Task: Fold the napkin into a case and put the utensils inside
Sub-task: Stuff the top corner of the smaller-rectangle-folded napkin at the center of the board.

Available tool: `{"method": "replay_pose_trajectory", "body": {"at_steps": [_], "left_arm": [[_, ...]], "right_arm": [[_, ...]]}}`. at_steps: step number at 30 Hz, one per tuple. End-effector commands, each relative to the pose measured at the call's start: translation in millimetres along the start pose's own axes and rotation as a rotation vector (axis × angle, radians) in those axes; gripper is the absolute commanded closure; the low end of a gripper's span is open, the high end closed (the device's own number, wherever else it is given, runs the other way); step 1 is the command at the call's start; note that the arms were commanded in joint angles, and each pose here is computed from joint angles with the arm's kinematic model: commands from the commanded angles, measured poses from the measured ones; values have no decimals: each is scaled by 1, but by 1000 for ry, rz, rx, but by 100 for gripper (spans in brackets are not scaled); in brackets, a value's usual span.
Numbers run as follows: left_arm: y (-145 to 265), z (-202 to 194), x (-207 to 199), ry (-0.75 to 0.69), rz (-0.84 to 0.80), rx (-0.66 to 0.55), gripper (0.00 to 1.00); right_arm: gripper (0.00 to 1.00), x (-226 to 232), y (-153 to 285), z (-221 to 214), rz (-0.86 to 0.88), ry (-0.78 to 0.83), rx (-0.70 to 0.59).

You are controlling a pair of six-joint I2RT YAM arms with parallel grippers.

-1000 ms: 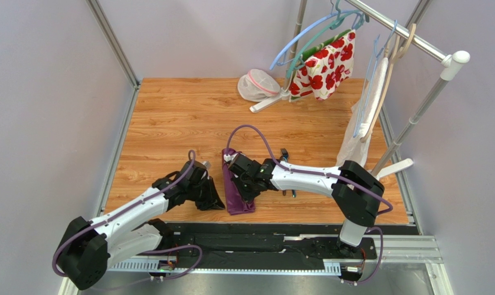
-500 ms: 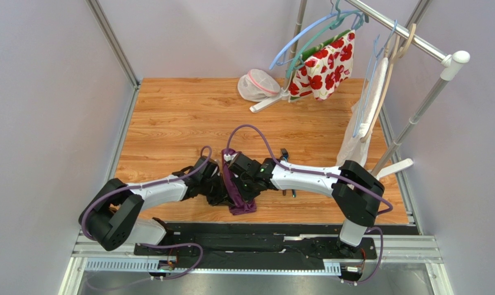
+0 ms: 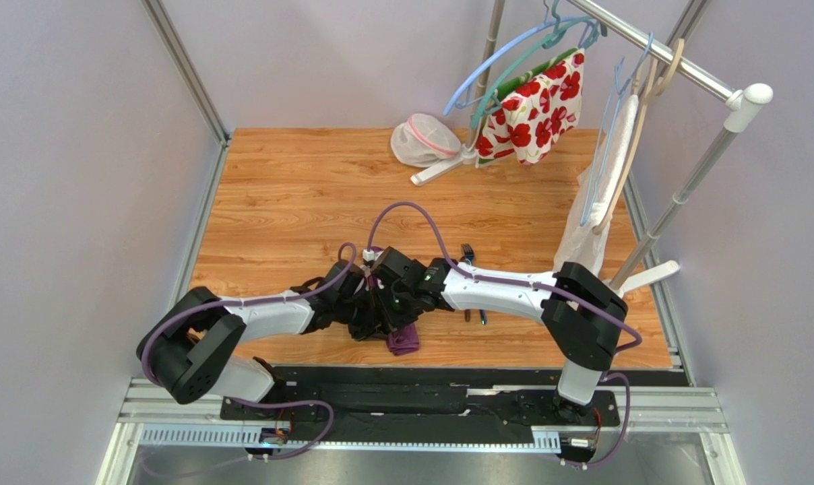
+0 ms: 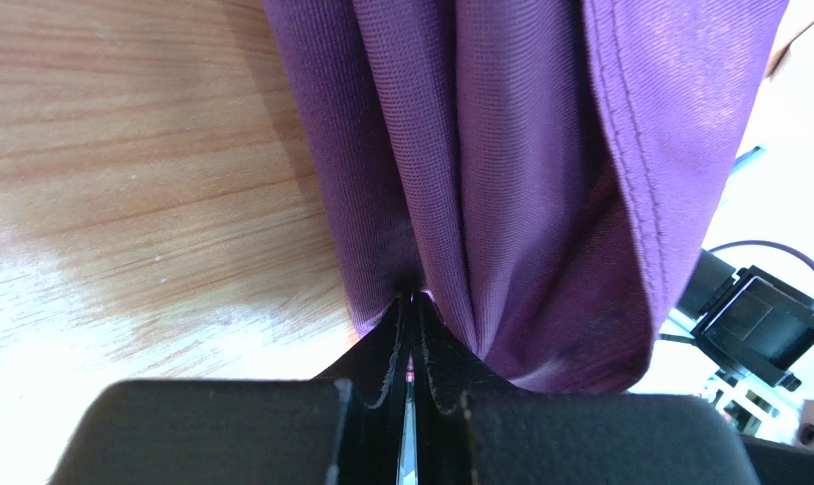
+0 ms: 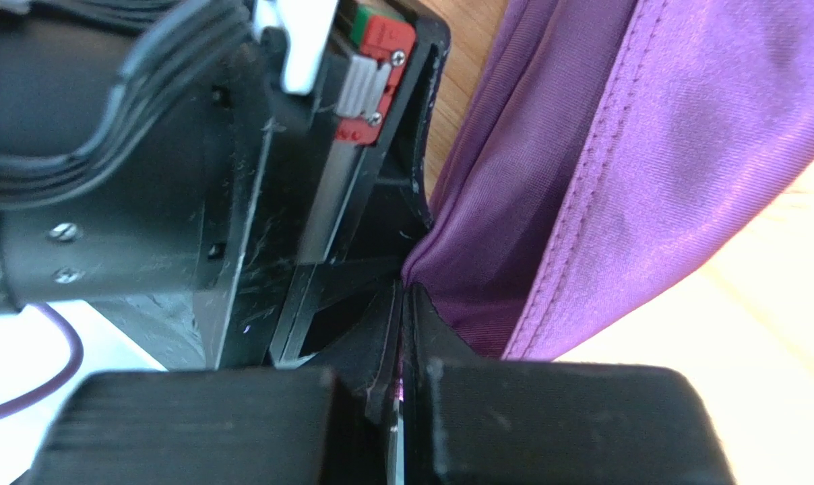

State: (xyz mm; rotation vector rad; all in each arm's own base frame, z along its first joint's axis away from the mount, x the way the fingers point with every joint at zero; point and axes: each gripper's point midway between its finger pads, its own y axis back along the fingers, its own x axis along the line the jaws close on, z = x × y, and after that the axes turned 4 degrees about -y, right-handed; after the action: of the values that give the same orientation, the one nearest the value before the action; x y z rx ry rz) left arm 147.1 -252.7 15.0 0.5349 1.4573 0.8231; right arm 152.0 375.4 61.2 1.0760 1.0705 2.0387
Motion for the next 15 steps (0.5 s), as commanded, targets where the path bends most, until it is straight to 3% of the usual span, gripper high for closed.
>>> {"method": "replay_pose_trajectory", "body": {"at_steps": [1,15], "left_arm": [[1,-2,8,6,23,-24,95],[16,-12,14,9,28,-34,89]], "right_arm": [[100,11,-11,2,60,-39,-7],[100,-7,-38,-6,15,-44,2]]}}
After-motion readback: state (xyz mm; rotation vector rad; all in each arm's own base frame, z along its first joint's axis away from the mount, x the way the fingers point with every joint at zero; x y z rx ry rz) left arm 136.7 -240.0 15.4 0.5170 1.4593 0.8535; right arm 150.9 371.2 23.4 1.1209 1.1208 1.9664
